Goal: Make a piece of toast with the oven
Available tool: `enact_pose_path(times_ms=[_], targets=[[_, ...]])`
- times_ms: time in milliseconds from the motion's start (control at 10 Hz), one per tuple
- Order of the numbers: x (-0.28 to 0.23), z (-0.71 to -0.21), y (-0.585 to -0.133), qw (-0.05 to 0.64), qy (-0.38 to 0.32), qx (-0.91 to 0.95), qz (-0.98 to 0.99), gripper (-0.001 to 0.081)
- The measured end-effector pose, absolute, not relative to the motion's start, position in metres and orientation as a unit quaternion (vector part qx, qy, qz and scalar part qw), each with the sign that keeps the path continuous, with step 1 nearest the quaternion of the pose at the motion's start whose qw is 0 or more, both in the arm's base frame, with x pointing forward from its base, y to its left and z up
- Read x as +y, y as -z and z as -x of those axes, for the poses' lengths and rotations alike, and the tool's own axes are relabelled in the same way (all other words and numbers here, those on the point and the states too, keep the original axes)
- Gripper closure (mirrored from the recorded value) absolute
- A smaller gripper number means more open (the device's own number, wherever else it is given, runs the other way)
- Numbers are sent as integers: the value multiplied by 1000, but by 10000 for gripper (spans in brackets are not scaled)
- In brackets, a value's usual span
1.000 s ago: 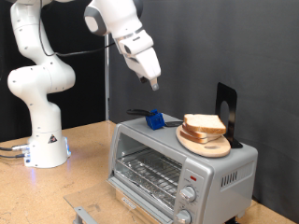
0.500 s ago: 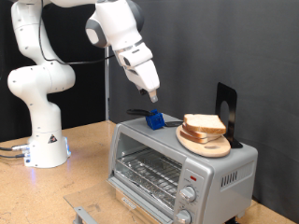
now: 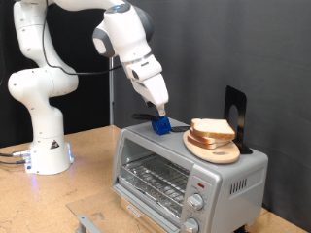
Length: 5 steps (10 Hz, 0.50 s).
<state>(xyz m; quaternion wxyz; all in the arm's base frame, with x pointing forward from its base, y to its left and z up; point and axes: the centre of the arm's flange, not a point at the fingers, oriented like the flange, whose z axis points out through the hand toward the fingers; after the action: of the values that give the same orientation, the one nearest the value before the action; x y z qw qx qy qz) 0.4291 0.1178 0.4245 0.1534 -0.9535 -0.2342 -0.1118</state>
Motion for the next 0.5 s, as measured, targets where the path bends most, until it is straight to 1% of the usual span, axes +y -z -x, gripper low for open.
enact_pose_path(times_ms=[500], targets=[[127, -432, -409, 151, 107, -240, 953, 124]])
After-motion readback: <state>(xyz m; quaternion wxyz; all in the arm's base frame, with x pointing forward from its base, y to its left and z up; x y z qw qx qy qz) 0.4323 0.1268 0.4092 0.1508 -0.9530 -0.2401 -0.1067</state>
